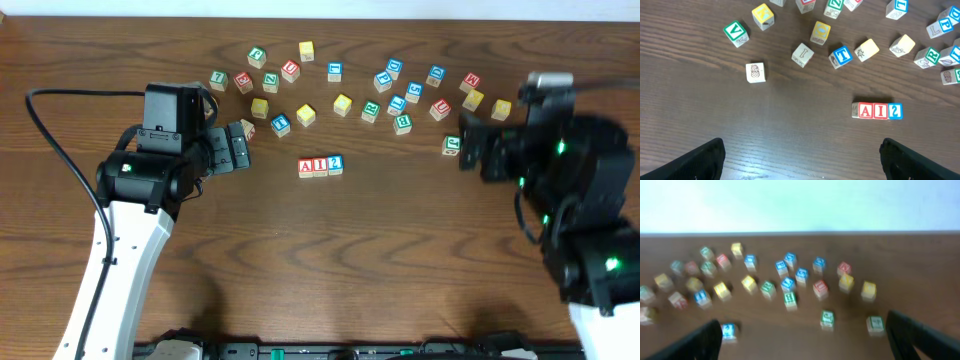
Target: Spell out AI2
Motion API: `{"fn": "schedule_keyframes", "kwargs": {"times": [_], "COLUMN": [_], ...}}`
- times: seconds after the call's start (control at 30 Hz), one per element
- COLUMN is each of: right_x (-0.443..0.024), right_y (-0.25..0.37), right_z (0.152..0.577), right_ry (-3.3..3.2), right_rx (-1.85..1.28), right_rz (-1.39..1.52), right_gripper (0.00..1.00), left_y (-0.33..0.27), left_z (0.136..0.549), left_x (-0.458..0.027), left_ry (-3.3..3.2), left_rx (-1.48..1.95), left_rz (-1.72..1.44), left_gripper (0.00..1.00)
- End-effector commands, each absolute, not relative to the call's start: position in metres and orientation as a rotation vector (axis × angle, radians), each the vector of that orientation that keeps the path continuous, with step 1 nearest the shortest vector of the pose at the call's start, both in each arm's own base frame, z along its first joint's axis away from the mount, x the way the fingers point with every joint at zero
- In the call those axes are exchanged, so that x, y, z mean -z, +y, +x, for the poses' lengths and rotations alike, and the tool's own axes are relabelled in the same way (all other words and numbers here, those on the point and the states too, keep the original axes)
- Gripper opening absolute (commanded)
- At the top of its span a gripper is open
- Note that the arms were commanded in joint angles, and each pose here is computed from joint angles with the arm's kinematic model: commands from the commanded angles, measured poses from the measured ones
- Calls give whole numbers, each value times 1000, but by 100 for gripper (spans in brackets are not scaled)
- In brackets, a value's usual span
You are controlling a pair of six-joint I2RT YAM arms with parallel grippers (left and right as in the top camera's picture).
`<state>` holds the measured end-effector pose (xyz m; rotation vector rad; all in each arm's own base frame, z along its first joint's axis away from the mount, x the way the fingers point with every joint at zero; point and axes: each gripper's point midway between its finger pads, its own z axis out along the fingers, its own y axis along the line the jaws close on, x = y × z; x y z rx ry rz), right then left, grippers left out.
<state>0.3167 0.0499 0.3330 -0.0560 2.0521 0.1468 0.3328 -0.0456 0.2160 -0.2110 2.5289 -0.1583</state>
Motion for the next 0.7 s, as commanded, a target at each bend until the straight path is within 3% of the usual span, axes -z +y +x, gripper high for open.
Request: {"fn": "schedule_keyframes", "kwargs": {"times": [0.0, 0.4, 0.67], "right_x": [-312, -236, -191], "right_y": [38, 28, 28], "right_z": [300, 249, 247], "right_ry": [1974, 1623, 1611], "right_rx": [-140, -111, -112], "right_rz": [-59, -131, -132], "right_gripper": [99, 99, 99], "left_y": [-42, -42, -42], "left_z": [333, 333, 333], "left_x": [-216, -216, -216], "left_ry": [2529, 2529, 2529], "left_rx": [142, 142, 142], "left_rz": [-228, -228, -228], "left_gripper": [97, 97, 97]}}
